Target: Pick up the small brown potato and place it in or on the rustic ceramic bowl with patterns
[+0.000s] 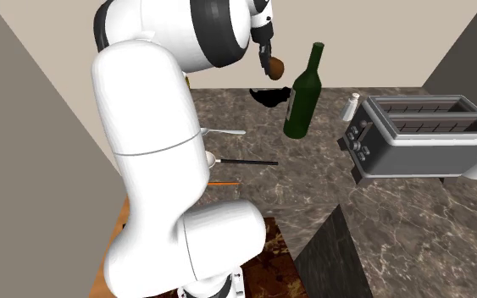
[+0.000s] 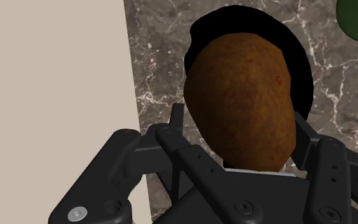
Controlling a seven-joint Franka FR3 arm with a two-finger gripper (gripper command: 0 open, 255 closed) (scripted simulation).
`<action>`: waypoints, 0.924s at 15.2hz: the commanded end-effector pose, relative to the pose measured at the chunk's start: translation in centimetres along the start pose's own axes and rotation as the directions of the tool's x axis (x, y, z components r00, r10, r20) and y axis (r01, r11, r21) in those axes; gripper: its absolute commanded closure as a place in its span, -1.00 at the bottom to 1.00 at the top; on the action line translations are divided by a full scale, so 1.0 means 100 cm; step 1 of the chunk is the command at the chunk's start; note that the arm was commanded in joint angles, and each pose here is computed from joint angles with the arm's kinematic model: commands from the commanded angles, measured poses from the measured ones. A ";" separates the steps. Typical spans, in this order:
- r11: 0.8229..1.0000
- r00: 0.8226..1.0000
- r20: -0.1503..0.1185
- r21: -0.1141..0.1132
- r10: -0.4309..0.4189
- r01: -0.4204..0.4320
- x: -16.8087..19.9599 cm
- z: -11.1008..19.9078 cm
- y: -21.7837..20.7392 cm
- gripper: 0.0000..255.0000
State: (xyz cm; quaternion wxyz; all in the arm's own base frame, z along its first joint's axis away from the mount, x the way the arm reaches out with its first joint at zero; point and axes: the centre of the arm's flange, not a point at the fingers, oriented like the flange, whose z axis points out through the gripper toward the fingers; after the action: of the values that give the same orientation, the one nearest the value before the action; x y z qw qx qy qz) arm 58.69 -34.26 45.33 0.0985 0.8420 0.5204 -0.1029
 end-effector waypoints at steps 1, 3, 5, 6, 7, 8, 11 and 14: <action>1.000 1.000 0.000 -0.001 0.000 0.000 0.003 0.011 -0.002 1.00; 1.000 1.000 0.000 -0.001 0.000 0.000 0.006 0.021 -0.003 1.00; 1.000 1.000 0.000 -0.001 0.000 0.000 0.009 0.032 -0.004 1.00; 1.000 1.000 0.000 0.000 0.000 0.000 0.010 0.035 -0.004 1.00; 1.000 1.000 0.000 -0.001 0.000 0.000 0.010 0.035 -0.004 1.00; 1.000 1.000 0.000 -0.001 0.000 0.000 0.010 0.035 -0.004 1.00; 1.000 1.000 0.000 -0.001 0.000 0.000 0.010 0.035 -0.004 1.00; 1.000 1.000 0.000 -0.001 0.000 0.000 0.010 0.035 -0.004 -1.00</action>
State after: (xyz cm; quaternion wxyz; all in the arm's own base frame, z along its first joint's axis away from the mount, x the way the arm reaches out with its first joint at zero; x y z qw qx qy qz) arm 58.54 -34.21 41.71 0.0987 0.8419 0.5204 -0.1028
